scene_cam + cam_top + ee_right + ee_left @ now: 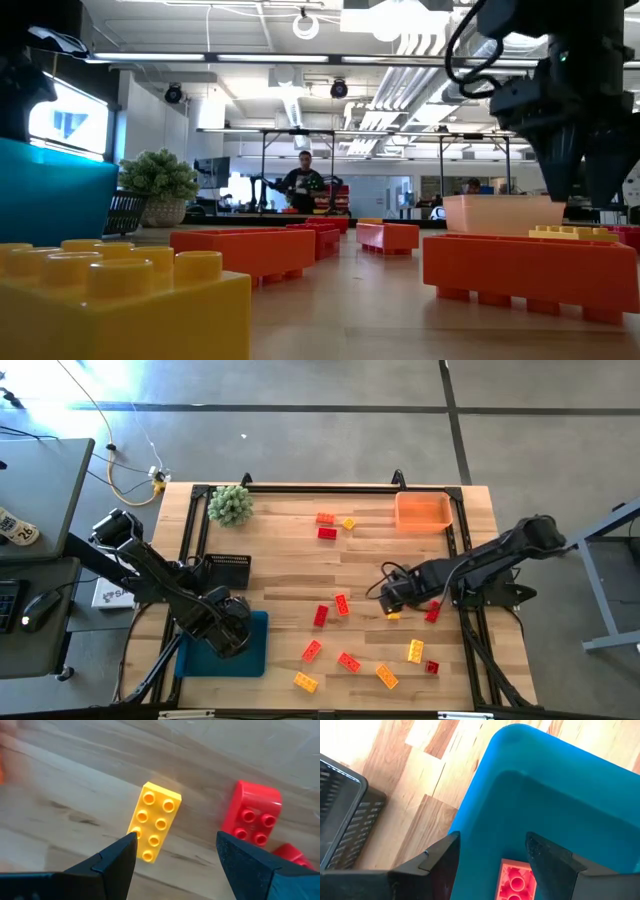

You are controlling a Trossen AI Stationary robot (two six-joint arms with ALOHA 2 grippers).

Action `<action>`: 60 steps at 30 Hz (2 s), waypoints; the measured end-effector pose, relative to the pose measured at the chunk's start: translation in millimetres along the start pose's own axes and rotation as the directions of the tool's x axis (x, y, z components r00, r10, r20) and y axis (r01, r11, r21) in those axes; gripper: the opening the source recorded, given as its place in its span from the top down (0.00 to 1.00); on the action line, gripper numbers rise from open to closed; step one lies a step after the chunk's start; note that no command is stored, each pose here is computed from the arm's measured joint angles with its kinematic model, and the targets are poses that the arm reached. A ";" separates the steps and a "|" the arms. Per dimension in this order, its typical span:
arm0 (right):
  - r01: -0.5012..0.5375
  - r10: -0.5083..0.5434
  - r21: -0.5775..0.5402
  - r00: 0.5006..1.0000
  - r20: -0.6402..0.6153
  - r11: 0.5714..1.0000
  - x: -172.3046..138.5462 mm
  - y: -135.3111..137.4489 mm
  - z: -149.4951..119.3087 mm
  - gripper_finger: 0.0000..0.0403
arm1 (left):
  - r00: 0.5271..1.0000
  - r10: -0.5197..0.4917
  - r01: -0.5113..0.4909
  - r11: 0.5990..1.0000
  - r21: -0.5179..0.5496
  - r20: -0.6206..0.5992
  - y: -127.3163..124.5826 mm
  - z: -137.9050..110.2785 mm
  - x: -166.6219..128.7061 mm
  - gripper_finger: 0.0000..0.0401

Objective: Sort & place blocks by color
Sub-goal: Put the yellow game piece into the orange bin

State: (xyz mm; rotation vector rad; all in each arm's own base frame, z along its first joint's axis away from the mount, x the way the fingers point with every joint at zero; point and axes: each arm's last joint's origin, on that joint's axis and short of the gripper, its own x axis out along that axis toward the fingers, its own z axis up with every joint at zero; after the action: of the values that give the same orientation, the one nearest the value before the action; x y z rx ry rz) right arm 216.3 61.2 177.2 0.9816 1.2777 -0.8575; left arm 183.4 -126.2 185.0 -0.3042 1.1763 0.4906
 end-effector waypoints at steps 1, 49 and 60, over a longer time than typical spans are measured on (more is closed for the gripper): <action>0.008 -0.008 0.000 1.000 -0.001 1.000 3.2 1.4 0.1 0.36 | 1.000 0.000 0.000 1.000 0.005 0.000 0.0 0.0 0.0 0.47; 0.081 0.018 -0.406 0.972 0.234 0.910 -10.2 53.8 48.0 0.72 | 0.993 -0.072 0.081 0.992 -0.098 0.092 24.2 25.3 -21.4 0.47; 0.337 -0.107 -0.417 0.867 0.486 0.844 -45.2 49.4 101.0 0.72 | 0.959 -0.043 0.064 0.996 -0.068 0.280 48.0 48.0 -36.7 0.47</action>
State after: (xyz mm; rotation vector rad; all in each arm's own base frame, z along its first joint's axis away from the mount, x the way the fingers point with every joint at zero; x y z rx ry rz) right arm 293.6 -15.9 229.9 0.1995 1.1352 -0.8205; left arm 186.2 -69.9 237.8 -0.3206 0.8745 0.5139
